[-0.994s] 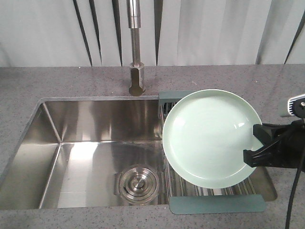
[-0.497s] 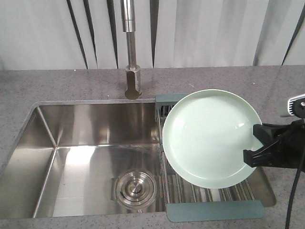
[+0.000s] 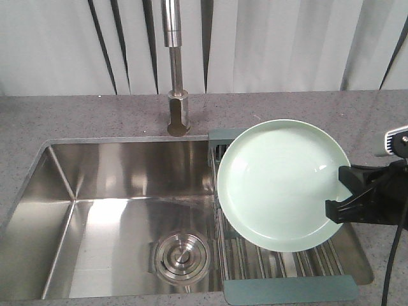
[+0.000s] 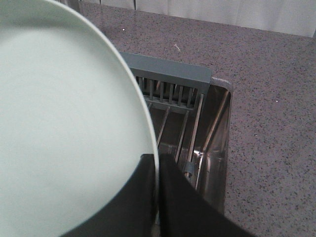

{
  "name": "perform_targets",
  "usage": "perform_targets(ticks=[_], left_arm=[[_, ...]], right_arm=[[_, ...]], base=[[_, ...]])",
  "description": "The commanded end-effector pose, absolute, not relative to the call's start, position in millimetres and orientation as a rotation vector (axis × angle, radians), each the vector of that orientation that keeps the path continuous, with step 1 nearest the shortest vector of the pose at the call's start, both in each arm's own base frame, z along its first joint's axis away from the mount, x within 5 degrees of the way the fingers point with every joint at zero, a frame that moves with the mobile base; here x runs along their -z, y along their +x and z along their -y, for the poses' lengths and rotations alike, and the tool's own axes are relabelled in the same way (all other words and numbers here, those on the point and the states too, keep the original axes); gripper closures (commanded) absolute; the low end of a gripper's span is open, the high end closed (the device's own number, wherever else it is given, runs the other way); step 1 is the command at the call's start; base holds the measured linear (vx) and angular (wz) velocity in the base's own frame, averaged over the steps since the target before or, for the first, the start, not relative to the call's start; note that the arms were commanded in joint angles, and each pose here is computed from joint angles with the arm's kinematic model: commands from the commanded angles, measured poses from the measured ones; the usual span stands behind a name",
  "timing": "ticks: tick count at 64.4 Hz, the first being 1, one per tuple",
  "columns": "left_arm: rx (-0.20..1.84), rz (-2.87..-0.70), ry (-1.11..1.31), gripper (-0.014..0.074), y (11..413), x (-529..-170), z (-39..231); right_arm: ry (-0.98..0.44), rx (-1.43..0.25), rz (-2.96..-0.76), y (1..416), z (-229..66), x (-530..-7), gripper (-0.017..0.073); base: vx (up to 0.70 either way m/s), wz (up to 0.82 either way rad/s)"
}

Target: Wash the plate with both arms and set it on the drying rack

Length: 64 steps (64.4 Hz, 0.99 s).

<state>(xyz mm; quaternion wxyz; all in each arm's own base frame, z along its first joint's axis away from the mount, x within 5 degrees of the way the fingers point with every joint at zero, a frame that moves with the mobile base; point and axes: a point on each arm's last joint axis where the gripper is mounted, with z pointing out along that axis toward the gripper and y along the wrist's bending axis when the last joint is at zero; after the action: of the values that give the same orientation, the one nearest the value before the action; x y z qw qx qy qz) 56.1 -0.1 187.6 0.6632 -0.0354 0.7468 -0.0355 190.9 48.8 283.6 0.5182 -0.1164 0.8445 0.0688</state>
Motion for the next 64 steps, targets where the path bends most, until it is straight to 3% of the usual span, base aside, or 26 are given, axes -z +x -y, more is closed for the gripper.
perform_targets(ticks=[1, 64], left_arm=[[0.092, -1.621, -0.068, 0.0590, 56.0, -189.5, 0.8], [0.092, -1.621, -0.068, 0.0590, 56.0, -189.5, 0.8]], right_arm=[[-0.258, -0.159, -1.913, 193.6, -47.9, -301.4, 0.0564], [-0.258, -0.159, -1.913, 193.6, -47.9, -301.4, 0.0564]], base=[[0.02, 0.00], [0.02, 0.00]])
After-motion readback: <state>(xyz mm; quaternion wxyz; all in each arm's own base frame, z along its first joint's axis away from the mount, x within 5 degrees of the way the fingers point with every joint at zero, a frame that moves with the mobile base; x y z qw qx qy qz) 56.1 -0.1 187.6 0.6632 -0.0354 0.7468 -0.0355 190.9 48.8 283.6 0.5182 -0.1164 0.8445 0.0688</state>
